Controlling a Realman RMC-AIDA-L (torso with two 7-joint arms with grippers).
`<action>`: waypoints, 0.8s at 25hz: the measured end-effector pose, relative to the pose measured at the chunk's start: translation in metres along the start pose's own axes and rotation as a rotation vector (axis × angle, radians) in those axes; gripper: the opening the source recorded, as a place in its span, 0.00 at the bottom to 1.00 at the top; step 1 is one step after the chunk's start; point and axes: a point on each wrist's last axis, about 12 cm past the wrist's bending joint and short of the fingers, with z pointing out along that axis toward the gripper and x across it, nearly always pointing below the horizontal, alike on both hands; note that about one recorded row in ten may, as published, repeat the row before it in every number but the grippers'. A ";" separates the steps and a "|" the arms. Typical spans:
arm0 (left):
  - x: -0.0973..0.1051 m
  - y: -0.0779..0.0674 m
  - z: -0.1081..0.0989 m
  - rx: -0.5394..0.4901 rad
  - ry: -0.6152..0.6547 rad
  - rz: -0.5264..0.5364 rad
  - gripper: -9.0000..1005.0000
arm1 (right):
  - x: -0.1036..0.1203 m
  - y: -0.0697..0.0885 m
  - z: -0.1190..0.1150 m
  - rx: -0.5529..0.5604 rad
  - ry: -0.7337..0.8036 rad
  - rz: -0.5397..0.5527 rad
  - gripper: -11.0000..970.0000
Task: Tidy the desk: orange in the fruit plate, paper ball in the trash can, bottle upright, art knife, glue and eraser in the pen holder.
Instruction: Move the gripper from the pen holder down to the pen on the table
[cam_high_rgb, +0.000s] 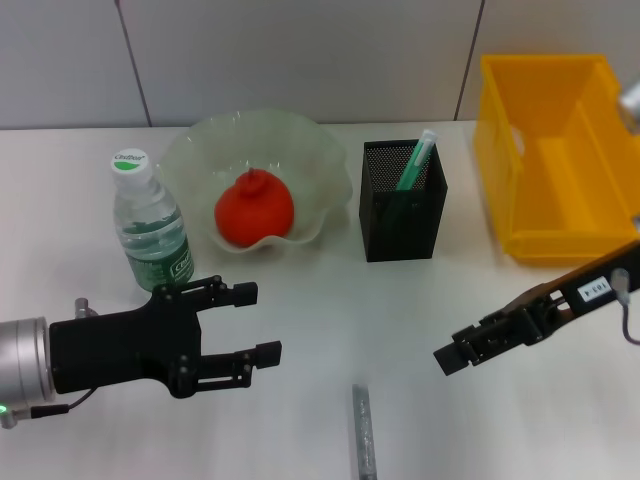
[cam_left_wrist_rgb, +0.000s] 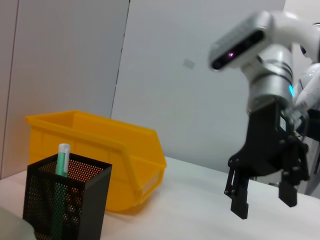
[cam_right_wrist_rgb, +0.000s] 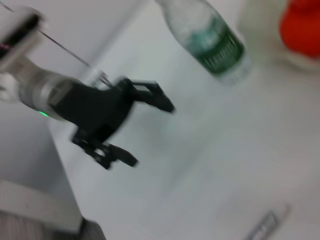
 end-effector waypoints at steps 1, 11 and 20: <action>0.000 0.000 0.000 0.000 0.000 0.000 0.71 | -0.013 0.003 0.003 0.048 0.082 0.050 0.72; 0.004 -0.003 0.001 0.007 0.003 0.052 0.71 | -0.055 0.024 0.039 0.189 0.352 0.026 0.72; 0.003 -0.002 -0.001 0.005 0.012 0.060 0.70 | -0.072 0.041 0.078 0.302 0.506 -0.166 0.72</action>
